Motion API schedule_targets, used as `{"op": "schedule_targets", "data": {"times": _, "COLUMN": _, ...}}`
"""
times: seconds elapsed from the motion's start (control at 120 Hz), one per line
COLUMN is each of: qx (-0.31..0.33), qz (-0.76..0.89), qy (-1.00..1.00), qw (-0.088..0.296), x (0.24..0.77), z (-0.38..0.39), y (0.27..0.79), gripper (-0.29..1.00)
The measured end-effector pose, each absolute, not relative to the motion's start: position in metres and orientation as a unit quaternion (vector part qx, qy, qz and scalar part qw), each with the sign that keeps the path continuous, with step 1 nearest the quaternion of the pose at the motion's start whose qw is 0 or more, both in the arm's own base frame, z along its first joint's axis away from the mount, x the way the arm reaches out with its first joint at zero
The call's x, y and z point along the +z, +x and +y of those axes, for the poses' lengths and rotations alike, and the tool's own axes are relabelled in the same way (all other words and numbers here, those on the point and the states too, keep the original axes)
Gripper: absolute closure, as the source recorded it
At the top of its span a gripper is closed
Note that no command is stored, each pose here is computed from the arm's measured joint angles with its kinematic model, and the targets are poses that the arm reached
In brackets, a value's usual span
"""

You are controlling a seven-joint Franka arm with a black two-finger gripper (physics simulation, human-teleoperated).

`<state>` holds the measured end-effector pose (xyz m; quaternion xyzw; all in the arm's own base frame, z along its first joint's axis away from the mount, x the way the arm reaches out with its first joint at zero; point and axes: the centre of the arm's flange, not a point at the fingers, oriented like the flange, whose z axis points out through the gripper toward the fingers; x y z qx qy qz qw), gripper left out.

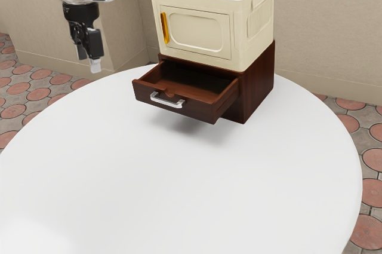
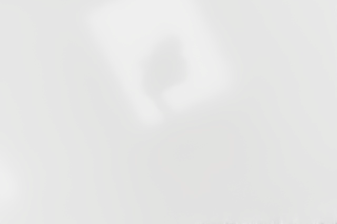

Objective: Push the drawer handle with one arm to close the drawer

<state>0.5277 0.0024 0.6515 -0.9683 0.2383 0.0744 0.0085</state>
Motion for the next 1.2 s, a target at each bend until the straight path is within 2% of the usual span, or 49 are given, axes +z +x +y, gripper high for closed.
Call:
{"op": "schedule_targets", "data": {"times": 0.208, "qx": 0.067, "qz": 0.262, "qy": -0.963, "qw": 0.004, "x": 0.656, "z": 0.000, "y": 0.527, "gripper": 0.00}}
{"op": "schedule_targets", "data": {"times": 0.308, "qx": -0.010, "qz": 0.257, "qy": -0.966, "qw": 0.034, "x": 0.742, "z": -0.007, "y": 0.486, "gripper": 0.00}}
{"op": "schedule_targets", "data": {"times": 0.383, "qx": -0.023, "qz": 0.293, "qy": -0.955, "qw": 0.040, "x": 0.760, "z": -0.068, "y": 0.465, "gripper": 0.00}}
{"op": "schedule_targets", "data": {"times": 0.483, "qx": 0.020, "qz": 0.298, "qy": -0.954, "qw": 0.019, "x": 0.720, "z": -0.103, "y": 0.483, "gripper": 0.02}}
{"op": "schedule_targets", "data": {"times": 0.642, "qx": 0.121, "qz": 0.255, "qy": -0.959, "qw": -0.018, "x": 0.601, "z": -0.118, "y": 0.550, "gripper": 0.43}}
{"op": "schedule_targets", "data": {"times": 0.775, "qx": 0.158, "qz": 0.185, "qy": -0.969, "qw": -0.042, "x": 0.525, "z": -0.098, "y": 0.592, "gripper": 0.62}}
{"op": "schedule_targets", "data": {"times": 0.858, "qx": 0.172, "qz": 0.131, "qy": -0.975, "qw": -0.049, "x": 0.485, "z": -0.072, "y": 0.613, "gripper": 0.69}}
{"op": "schedule_targets", "data": {"times": 0.975, "qx": 0.177, "qz": 0.069, "qy": -0.981, "qw": -0.045, "x": 0.456, "z": -0.047, "y": 0.628, "gripper": 0.74}}
{"op": "schedule_targets", "data": {"times": 1.2, "qx": 0.142, "qz": 0.005, "qy": -0.990, "qw": -0.017, "x": 0.438, "z": -0.024, "y": 0.647, "gripper": 0.77}}
